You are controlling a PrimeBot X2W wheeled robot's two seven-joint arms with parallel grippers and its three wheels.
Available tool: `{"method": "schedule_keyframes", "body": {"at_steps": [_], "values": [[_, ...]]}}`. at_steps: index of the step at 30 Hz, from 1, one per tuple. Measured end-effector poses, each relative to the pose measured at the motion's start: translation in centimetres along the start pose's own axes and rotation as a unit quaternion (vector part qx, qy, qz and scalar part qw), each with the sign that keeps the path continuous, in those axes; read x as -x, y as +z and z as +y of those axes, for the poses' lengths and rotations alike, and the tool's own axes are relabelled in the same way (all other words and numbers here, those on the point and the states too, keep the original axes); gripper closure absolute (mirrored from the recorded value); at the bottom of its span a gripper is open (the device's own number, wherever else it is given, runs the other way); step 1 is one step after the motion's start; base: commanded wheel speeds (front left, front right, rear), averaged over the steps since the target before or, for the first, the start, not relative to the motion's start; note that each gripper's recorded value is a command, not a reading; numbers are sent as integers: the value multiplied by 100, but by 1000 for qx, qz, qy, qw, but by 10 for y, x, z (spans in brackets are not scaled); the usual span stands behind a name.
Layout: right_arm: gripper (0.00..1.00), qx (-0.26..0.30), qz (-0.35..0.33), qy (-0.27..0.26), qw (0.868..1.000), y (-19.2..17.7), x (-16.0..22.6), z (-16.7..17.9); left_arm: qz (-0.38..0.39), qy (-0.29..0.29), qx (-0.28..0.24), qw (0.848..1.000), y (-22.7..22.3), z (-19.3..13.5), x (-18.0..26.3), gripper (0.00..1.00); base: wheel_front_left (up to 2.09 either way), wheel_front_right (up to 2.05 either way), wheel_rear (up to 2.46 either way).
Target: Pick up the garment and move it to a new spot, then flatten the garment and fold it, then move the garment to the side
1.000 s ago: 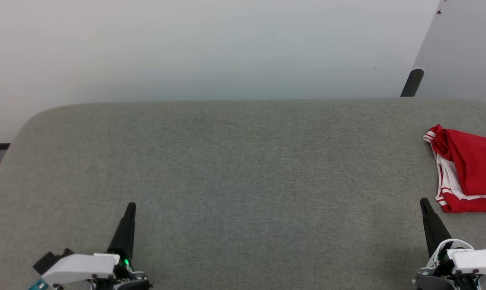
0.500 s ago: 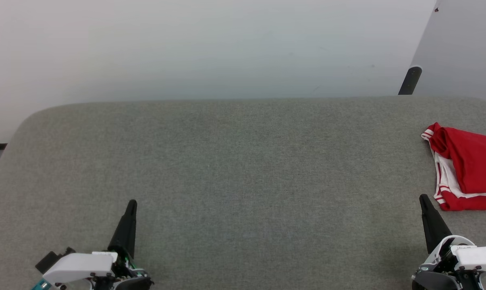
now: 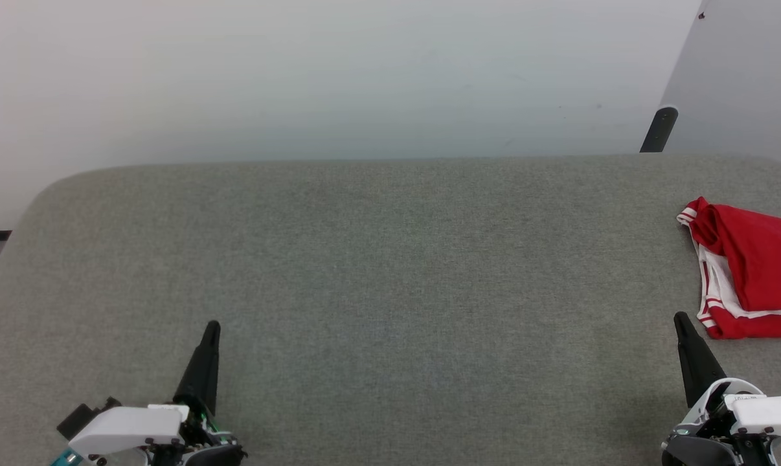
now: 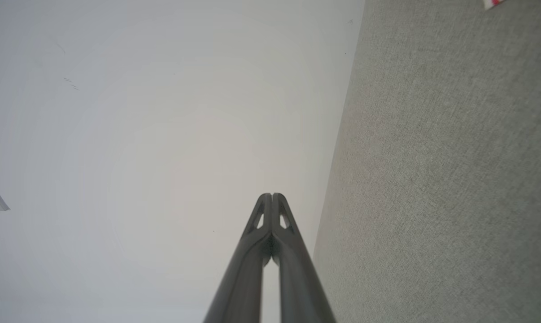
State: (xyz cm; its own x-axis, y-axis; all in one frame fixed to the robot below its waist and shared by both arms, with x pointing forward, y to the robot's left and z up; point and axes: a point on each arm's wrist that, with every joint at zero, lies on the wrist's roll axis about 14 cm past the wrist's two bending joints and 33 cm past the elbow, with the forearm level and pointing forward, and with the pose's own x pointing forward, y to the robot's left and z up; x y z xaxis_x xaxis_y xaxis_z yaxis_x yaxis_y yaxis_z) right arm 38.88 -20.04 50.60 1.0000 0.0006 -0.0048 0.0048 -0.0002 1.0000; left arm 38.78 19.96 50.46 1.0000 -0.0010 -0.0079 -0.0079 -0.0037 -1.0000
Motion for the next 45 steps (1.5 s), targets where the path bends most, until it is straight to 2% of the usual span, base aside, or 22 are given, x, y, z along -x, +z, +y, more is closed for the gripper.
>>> {"method": "schedule_keyframes", "body": {"at_steps": [45], "values": [[100, 0, 0, 0, 1000, 0, 0, 0, 0, 0, 0, 1000, 0, 0, 0, 100, 0, 0, 0]]}}
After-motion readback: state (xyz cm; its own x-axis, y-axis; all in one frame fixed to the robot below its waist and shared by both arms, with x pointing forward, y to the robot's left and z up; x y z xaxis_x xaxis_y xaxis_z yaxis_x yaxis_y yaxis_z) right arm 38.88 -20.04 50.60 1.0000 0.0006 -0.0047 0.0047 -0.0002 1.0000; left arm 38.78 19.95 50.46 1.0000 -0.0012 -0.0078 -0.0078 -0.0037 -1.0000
